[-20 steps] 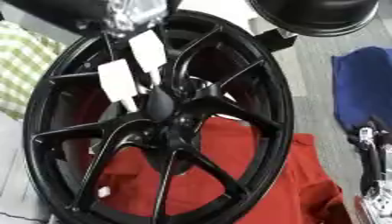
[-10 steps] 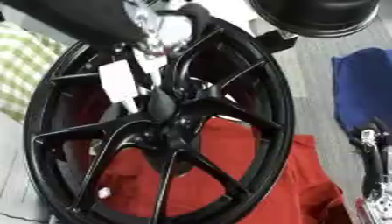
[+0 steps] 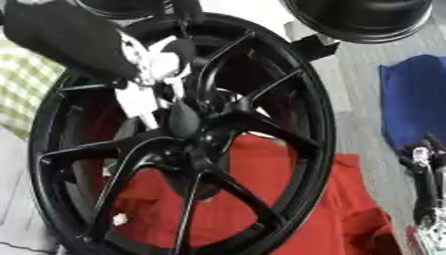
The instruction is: Pull the pin out of the wheel hub.
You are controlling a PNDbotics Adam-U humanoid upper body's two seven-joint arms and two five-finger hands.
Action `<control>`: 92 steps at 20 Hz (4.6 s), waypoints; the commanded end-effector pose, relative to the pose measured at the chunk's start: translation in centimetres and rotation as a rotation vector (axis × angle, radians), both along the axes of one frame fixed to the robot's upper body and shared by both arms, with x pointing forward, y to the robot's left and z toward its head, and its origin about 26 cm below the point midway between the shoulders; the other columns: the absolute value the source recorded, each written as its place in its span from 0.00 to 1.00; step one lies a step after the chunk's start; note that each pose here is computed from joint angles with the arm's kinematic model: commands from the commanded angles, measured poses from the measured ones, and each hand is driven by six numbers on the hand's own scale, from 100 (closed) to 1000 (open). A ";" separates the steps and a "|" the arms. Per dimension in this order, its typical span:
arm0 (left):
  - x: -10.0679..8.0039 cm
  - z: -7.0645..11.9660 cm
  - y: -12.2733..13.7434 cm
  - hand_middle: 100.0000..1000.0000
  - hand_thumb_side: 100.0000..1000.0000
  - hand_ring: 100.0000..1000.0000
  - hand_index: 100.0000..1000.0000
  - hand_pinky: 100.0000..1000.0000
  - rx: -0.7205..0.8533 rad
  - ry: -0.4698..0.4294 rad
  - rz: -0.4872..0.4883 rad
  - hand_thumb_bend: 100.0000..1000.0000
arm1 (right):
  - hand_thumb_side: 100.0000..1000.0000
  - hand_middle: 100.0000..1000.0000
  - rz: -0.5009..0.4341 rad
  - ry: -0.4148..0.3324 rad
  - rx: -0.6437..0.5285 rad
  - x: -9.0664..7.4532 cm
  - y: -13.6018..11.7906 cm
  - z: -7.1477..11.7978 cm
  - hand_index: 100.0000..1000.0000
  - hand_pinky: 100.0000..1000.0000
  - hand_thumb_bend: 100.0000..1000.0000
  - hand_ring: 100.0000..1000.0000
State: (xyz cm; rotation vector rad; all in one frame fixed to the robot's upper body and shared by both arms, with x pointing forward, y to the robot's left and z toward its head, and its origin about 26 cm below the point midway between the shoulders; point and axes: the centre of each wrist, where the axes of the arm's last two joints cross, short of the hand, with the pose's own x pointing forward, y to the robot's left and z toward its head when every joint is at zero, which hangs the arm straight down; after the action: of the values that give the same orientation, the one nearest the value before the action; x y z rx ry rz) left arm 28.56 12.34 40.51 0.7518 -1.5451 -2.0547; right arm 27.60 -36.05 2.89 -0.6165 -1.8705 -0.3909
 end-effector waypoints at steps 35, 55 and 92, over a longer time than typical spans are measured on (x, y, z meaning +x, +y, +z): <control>5.4 -2.0 4.4 0.57 0.96 0.72 0.85 0.78 0.053 0.058 0.235 0.38 | 0.69 0.61 0.015 -0.028 -0.016 0.4 0.3 1.2 0.90 0.70 0.00 0.70; 7.3 -3.7 4.7 0.54 0.71 0.68 0.81 0.75 0.069 0.147 0.211 0.28 | 0.71 0.60 0.012 -0.028 0.004 0.6 0.7 1.3 0.89 0.70 0.00 0.70; 3.9 4.7 21.2 0.08 0.18 0.30 0.34 0.43 -0.806 -0.197 0.681 0.00 | 0.73 0.60 -0.045 -0.015 0.027 0.0 -0.6 0.9 0.89 0.71 0.00 0.70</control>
State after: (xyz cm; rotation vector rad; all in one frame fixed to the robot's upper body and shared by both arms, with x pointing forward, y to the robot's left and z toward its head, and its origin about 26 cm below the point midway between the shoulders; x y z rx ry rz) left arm 33.55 31.40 43.52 0.8698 -1.6978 -0.8845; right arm 27.66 -35.93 3.06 -0.6212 -1.8455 -0.4537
